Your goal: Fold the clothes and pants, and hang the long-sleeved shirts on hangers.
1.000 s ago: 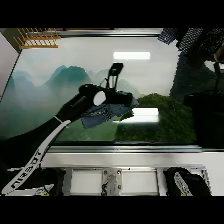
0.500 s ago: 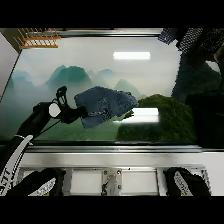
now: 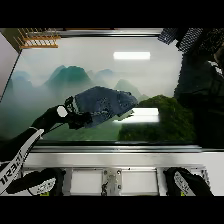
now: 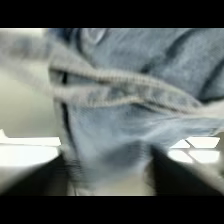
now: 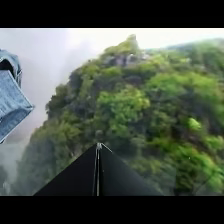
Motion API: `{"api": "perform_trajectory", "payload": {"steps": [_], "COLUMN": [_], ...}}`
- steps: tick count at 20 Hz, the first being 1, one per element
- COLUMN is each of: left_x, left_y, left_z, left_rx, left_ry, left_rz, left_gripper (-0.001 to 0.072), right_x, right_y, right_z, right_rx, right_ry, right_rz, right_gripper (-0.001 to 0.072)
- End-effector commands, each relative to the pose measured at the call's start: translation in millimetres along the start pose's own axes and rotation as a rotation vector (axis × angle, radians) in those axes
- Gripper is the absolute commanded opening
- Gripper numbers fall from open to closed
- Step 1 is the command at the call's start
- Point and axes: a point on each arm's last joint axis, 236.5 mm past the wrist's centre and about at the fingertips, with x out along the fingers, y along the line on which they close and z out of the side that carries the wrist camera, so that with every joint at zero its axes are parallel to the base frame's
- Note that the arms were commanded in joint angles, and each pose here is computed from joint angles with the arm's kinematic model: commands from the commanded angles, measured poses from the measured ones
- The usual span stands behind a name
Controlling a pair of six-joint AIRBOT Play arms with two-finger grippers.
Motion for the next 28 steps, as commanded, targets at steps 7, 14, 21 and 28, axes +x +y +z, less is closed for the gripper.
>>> {"api": "perform_trajectory", "payload": {"steps": [7,14,21,28], "left_x": [-40.5,-72.1,-72.1,-72.3], "left_y": [-7.4,-15.0,-15.0,-15.2], "left_z": [38.5,47.6,47.6,47.6], "left_rx": [0.100,0.156,0.156,0.156], "left_ry": [-0.089,-0.181,-0.181,-0.181], "left_rz": [0.007,-0.003,-0.003,-0.003], "left_gripper": [0.0033,0.0033,0.0033,0.0033], "right_x": [102.9,164.0,181.3,197.8], "right_y": [94.7,127.5,129.4,138.2], "right_z": [-66.8,-48.8,-65.7,-92.4], "right_rx": [-0.003,0.595,0.690,0.643], "right_ry": [0.283,0.297,0.363,0.423], "right_rz": [0.229,0.361,0.338,0.322], "right_gripper": [0.0658,0.0571,0.0571,0.0410]}}
